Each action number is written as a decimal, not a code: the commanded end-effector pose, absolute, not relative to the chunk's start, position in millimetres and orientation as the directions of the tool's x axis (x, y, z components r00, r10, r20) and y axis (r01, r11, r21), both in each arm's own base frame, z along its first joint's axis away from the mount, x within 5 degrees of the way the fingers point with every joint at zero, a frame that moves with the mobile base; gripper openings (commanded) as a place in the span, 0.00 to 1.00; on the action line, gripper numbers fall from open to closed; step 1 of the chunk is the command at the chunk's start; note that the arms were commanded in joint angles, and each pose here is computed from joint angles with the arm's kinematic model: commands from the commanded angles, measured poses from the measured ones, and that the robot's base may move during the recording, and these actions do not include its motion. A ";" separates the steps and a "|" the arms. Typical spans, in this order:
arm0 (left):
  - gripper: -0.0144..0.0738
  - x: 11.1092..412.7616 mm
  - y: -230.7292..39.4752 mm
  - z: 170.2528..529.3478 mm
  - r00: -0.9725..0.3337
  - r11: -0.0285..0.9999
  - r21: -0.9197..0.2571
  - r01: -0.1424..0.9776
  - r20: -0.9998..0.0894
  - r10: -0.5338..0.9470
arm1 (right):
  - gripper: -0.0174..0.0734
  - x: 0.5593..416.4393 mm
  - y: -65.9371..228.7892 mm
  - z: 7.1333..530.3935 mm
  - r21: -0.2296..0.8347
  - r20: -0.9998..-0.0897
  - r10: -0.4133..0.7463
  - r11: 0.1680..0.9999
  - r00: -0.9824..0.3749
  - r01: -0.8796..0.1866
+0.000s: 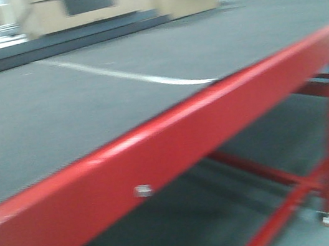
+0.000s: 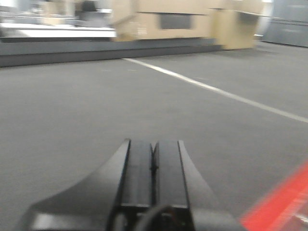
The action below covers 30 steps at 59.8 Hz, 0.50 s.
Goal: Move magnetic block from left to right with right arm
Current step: 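Drive the base away from the first table holding the cube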
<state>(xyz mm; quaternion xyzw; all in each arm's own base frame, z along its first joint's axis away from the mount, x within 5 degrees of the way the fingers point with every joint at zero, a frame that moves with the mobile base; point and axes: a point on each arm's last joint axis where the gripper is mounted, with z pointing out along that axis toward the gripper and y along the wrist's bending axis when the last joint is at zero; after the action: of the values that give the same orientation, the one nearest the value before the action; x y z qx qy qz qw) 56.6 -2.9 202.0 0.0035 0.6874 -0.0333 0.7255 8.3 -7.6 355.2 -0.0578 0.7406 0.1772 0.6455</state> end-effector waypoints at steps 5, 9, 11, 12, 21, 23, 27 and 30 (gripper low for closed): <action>0.03 55.1 -2.7 207.5 0.144 0.997 -0.047 0.055 -0.988 -0.054 | 0.37 8.7 -7.3 369.3 0.169 -0.985 0.155 0.928 -0.069 -0.331; 0.03 55.1 -2.7 207.7 0.146 0.997 -0.047 0.056 -0.988 -0.054 | 0.37 8.7 -7.3 369.3 0.169 -0.985 0.155 0.928 -0.069 -0.331; 0.03 55.1 -2.7 207.7 0.146 0.997 -0.047 0.056 -0.988 -0.054 | 0.37 8.7 -7.3 369.3 0.169 -0.985 0.155 0.928 -0.069 -0.331; 0.03 55.1 -2.7 207.7 0.146 0.997 -0.047 0.056 -0.988 -0.054 | 0.37 8.7 -7.3 369.3 0.169 -0.985 0.155 0.928 -0.069 -0.331; 0.03 55.1 -2.7 207.7 0.146 0.997 -0.047 0.056 -0.988 -0.054 | 0.37 8.7 -7.3 369.3 0.169 -0.985 0.155 0.928 -0.069 -0.331; 0.03 55.1 -2.7 207.7 0.146 0.997 -0.047 0.056 -0.988 -0.054 | 0.37 8.7 -7.3 369.3 0.169 -0.985 0.155 0.928 -0.069 -0.331; 0.03 55.1 -2.7 207.7 0.146 0.997 -0.047 0.056 -0.988 -0.054 | 0.37 8.7 -7.3 369.3 0.169 -0.985 0.155 0.928 -0.069 -0.331; 0.03 55.1 -2.7 207.7 0.146 0.997 -0.047 0.056 -0.988 -0.054 | 0.37 8.7 -7.3 369.3 0.169 -0.985 0.155 0.928 -0.069 -0.331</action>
<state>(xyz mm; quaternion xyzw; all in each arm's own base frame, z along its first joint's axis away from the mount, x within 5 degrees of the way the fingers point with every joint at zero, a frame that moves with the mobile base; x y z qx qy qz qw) 56.6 -2.9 202.0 0.0035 0.6874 -0.0333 0.7255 8.3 -7.6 355.2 -0.0578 0.7406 0.1772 0.6455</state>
